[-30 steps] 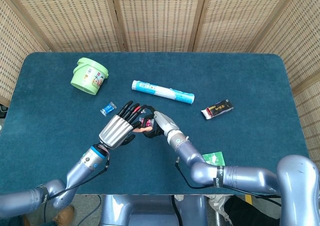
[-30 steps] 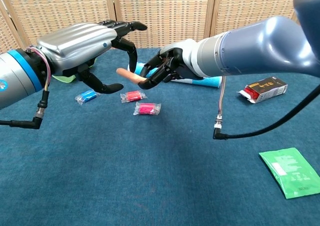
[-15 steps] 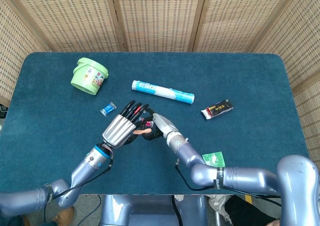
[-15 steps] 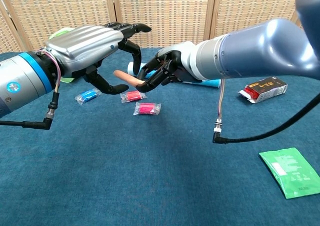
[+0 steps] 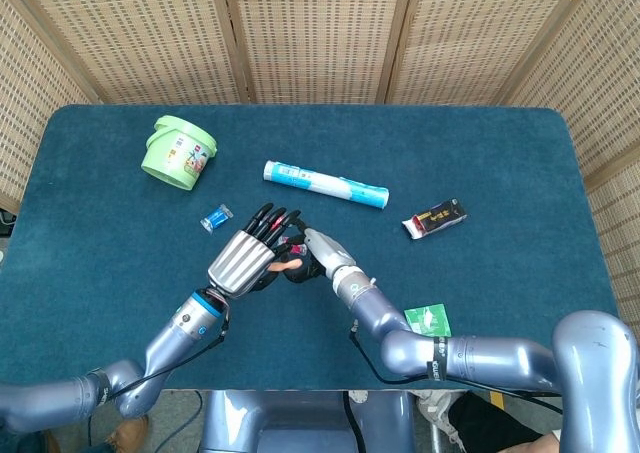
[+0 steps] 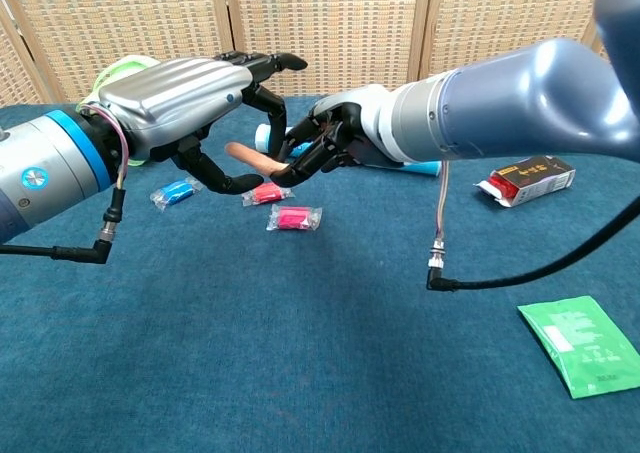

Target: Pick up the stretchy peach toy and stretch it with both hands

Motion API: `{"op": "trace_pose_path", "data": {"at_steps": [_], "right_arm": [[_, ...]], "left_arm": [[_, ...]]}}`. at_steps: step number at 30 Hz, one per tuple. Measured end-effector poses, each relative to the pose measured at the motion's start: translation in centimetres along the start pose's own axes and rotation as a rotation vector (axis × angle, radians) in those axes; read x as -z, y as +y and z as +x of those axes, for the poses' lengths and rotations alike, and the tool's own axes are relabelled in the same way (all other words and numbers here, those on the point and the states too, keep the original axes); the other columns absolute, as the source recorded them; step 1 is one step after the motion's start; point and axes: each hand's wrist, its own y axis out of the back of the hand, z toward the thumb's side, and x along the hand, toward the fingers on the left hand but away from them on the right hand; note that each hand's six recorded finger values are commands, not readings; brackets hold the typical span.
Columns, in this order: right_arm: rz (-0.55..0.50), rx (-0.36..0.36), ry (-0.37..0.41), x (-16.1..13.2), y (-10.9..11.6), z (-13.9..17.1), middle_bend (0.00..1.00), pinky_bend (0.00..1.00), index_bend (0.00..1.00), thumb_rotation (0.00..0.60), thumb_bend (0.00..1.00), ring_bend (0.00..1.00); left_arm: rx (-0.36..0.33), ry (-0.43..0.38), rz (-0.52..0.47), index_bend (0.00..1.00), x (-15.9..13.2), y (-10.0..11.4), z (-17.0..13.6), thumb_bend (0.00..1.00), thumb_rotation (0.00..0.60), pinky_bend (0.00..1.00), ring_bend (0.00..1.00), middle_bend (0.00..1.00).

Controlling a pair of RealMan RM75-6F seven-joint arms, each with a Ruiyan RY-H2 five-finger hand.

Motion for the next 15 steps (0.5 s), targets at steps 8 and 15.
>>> {"op": "trace_pose_path", "data": {"at_steps": [8,15], "right_arm": [[-0.002,0.0,-0.002,0.17,0.11,0.05,0.05,0.0,0.67,0.6,0.58,0.0],[-0.004,0.0,-0.002,0.26,0.2,0.07,0.05,0.0,0.67,0.6,0.58,0.0]], "left_arm": [[-0.001,0.0,-0.018,0.53,-0.24,-0.07,0.09,0.37,0.6,0.0,0.0,0.0],[-0.01,0.001,-0.017,0.55,-0.35,0.11,0.24,0.37,0.6,0.0,0.0,0.0]]}}
